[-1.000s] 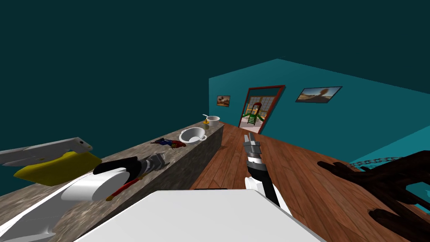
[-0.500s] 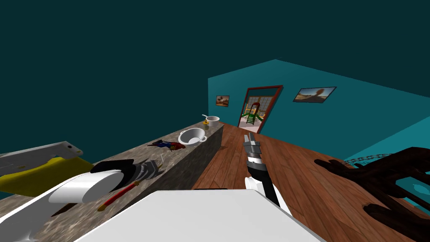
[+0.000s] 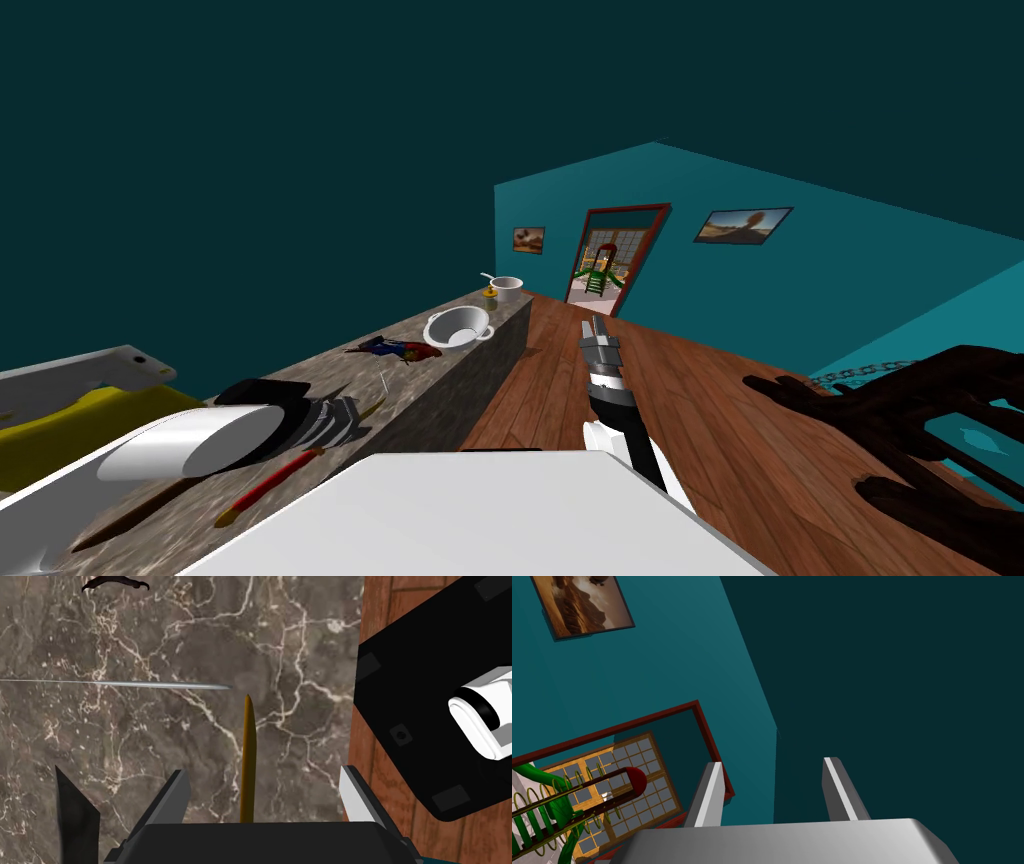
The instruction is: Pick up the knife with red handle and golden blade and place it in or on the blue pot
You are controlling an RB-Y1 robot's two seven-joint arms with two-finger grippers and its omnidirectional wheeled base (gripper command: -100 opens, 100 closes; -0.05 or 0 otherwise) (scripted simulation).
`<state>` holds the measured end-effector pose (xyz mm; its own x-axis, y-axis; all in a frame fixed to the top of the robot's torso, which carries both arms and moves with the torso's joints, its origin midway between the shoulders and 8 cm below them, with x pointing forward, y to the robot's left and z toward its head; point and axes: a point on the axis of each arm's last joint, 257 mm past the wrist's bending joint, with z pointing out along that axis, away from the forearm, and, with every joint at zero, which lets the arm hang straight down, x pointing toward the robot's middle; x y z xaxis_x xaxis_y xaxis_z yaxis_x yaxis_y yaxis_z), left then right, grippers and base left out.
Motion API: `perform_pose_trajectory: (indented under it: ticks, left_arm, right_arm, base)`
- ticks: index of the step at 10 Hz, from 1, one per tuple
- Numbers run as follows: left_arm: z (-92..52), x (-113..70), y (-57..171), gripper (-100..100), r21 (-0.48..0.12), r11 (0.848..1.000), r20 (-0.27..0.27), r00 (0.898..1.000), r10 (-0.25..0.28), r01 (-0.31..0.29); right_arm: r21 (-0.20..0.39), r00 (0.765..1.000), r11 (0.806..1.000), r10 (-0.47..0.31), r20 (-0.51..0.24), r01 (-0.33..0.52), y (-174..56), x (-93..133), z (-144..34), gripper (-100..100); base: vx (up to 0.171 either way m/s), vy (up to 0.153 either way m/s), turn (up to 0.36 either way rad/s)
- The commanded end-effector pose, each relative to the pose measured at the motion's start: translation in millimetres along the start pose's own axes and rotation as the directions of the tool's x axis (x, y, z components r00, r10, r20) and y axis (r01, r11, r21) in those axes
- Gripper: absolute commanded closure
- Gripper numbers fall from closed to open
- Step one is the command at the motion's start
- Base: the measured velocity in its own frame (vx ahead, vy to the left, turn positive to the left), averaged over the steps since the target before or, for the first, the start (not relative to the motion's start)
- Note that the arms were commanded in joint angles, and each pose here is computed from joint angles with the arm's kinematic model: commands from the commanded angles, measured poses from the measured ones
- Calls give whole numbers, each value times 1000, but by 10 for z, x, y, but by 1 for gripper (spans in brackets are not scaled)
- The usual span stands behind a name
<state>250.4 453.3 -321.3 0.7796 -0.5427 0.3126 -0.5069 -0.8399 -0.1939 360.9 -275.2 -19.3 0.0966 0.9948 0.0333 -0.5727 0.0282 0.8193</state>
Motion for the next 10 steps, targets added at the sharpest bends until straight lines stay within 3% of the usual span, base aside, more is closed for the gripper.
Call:
perform_pose_trajectory:
  ticks: [1,6,8,9,10]
  left_arm:
    - [-23,-176,30,-100,-33,999,59,998,-26,28]
    - [-117,-539,136,-100,-101,992,188,981,-56,76]
    - [-209,-739,169,-100,-131,985,261,962,-77,115]
    - [-216,-759,184,-100,-136,984,269,960,-76,116]
    - [-262,-838,200,-100,-148,980,300,950,-82,131]
  right_arm:
    - [0,1000,1000,0,0,0,0,0,0,0]
    - [0,1000,1000,0,0,0,0,0,0,0]
    - [0,1000,1000,0,0,0,0,0,0,0]
    - [0,1000,1000,0,0,0,0,0,0,0]
    - [0,1000,1000,0,0,0,0,0,0,0]
  base:
    - [29,36,-40]
    - [21,26,-28]
    - [22,26,-44]
    - [20,29,-16]
    - [16,23,-18]
